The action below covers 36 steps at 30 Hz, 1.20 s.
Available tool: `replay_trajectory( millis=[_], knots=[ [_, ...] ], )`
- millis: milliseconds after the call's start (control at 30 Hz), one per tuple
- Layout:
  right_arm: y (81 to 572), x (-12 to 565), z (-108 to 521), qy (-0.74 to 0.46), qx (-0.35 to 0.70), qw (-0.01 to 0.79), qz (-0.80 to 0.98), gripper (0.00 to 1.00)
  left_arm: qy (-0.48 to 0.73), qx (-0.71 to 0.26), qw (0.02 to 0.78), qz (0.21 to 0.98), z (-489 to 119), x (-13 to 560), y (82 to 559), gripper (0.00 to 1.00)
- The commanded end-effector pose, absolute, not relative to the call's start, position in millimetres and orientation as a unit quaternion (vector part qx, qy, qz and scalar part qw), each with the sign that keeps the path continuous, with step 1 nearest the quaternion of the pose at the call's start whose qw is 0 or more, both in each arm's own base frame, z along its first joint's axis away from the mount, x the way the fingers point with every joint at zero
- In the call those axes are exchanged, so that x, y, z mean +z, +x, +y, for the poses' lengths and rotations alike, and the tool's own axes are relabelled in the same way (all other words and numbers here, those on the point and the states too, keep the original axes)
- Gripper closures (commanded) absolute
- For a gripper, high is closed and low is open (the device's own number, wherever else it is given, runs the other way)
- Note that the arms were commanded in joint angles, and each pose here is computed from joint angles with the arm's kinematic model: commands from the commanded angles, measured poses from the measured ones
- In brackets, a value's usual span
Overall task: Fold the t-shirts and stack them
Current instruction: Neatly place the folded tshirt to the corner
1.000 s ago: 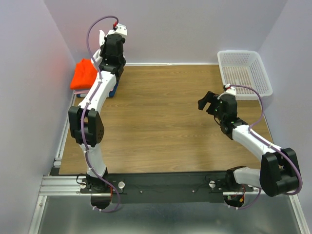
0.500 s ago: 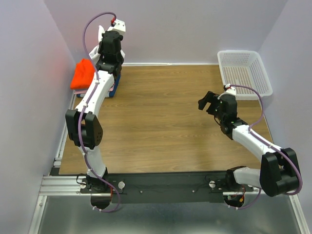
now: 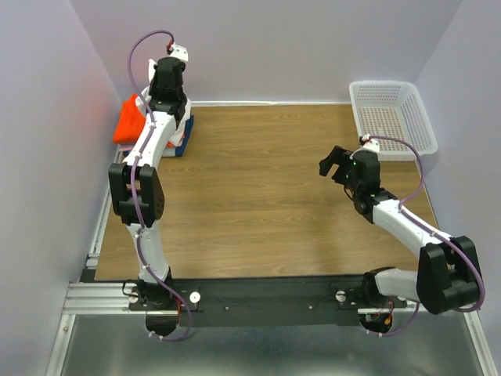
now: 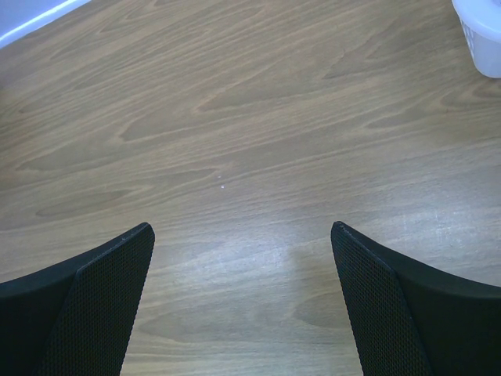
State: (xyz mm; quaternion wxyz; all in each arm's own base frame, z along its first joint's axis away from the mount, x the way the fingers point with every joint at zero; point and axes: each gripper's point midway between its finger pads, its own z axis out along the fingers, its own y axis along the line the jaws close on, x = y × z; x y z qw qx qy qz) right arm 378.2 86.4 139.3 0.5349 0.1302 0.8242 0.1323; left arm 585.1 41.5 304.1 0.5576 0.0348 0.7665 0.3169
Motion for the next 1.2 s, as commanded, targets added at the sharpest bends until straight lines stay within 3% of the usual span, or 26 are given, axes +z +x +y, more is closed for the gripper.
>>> replay_trajectory(
  millis=[0, 733, 800, 833, 900, 933, 1167],
  knots=[
    [385.5, 142.2, 78.8, 0.136, 0.111, 0.537, 0.825, 0.0, 0.025, 0.312, 0.561, 0.766, 59.2, 298.3, 598.4, 1.0],
    [390.5, 132.5, 79.4, 0.132, 0.101, 0.523, 0.836, 0.0, -0.013, 0.304, 0.508, 0.806, 148.7, 212.8, 615.6, 1.0],
    [388.8, 130.4, 77.1, 0.135, 0.095, 0.521, 0.837, 0.0, -0.013, 0.3, 0.508, 0.808, 151.0, 209.5, 616.9, 0.8],
    [388.4, 132.0, 76.6, 0.135, 0.095, 0.523, 0.836, 0.0, -0.018, 0.301, 0.505, 0.808, 155.2, 205.8, 617.4, 0.52],
    [388.5, 134.4, 74.7, 0.138, 0.092, 0.526, 0.834, 0.0, -0.04, 0.298, 0.504, 0.81, 168.2, 204.7, 616.1, 0.35],
    [387.7, 136.3, 74.3, 0.138, 0.091, 0.528, 0.833, 0.0, -0.051, 0.296, 0.51, 0.806, 172.3, 210.5, 619.7, 0.02],
    [382.5, 145.2, 75.8, 0.142, 0.103, 0.532, 0.828, 0.0, -0.11, 0.261, 0.555, 0.782, 183.2, 267.4, 613.6, 0.02]
  ],
)
